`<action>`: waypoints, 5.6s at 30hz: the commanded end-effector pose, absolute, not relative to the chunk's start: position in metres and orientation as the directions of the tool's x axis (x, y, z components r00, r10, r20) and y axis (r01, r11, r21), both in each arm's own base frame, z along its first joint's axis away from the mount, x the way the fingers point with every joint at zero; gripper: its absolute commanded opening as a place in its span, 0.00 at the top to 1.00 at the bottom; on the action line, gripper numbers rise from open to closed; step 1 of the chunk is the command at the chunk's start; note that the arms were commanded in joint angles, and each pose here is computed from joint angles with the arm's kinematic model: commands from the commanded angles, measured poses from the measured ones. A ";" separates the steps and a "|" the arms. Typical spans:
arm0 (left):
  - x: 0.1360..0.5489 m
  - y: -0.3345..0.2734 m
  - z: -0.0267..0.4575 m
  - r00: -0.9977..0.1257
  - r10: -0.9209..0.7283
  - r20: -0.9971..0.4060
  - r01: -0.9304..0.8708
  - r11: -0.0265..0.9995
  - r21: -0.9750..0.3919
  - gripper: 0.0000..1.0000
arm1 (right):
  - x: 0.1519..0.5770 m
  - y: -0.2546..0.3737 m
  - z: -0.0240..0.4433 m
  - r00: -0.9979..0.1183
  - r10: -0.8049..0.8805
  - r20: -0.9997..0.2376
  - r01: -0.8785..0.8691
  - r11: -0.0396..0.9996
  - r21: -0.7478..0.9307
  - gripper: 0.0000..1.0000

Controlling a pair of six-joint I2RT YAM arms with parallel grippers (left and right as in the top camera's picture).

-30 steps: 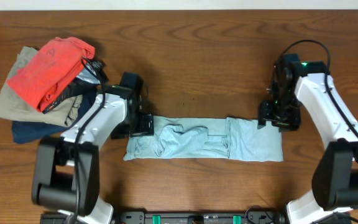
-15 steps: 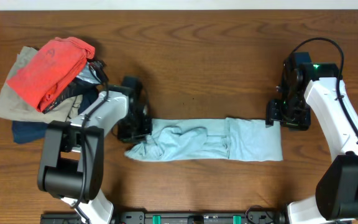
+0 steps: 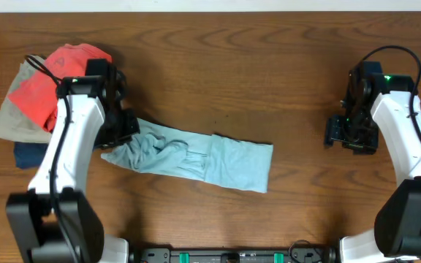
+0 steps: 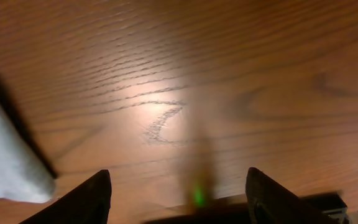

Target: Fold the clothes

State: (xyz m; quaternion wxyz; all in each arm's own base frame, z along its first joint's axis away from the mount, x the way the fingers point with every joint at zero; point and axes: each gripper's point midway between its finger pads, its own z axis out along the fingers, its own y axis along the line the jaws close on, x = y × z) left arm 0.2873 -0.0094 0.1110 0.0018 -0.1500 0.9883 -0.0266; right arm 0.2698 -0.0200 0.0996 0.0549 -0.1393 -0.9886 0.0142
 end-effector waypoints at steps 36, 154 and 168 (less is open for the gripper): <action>0.232 -0.350 0.122 -0.912 0.353 -0.207 0.407 0.722 -0.560 0.53 | 0.272 -0.031 0.107 -0.959 0.272 0.078 0.269 0.962 -0.039 0.21; 0.337 -0.286 0.051 -0.910 0.165 -0.381 0.393 0.638 -0.662 0.09 | 0.262 0.039 0.085 -0.986 0.170 -0.003 0.169 0.985 0.029 0.15; 0.289 -0.338 0.006 -0.907 0.311 -0.283 0.419 0.605 -0.677 0.50 | 0.260 0.038 0.085 -0.986 0.167 0.004 0.167 0.986 0.022 0.14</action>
